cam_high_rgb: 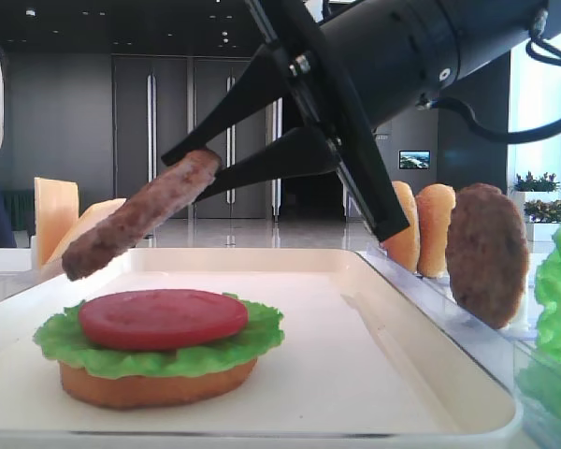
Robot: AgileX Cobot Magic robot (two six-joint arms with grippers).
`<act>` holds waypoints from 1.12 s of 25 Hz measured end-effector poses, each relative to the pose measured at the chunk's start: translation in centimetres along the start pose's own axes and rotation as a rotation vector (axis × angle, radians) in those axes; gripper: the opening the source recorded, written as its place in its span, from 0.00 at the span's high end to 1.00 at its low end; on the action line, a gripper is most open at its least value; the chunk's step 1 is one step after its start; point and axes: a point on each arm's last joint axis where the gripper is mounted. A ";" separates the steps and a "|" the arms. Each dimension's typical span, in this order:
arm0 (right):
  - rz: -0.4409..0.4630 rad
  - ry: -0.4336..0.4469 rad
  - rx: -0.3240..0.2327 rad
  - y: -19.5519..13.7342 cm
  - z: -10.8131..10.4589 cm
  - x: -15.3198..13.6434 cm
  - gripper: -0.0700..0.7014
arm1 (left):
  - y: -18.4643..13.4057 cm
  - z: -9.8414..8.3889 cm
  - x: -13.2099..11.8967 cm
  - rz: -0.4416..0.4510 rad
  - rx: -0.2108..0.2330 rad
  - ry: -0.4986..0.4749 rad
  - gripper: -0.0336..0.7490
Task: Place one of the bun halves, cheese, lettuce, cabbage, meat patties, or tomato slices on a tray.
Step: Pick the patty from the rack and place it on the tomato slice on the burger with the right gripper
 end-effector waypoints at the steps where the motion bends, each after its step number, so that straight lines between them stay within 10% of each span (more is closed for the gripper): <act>1: 0.000 0.000 0.000 0.0 0.0 0.0 0.70 | 0.0 0.0 0.0 0.000 0.000 0.000 0.27; 28: 0.020 -0.012 -0.007 0.0 -1.5 -0.7 0.70 | 0.0 0.0 0.0 0.000 0.000 0.000 0.27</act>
Point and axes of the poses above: a point on each arm's last joint axis where the gripper is mounted, x pointing back along that axis away from the gripper, z along the wrist's bending axis when the last joint is at zero, y = z × x, and after that the axes turned 2 degrees about x, right-handed
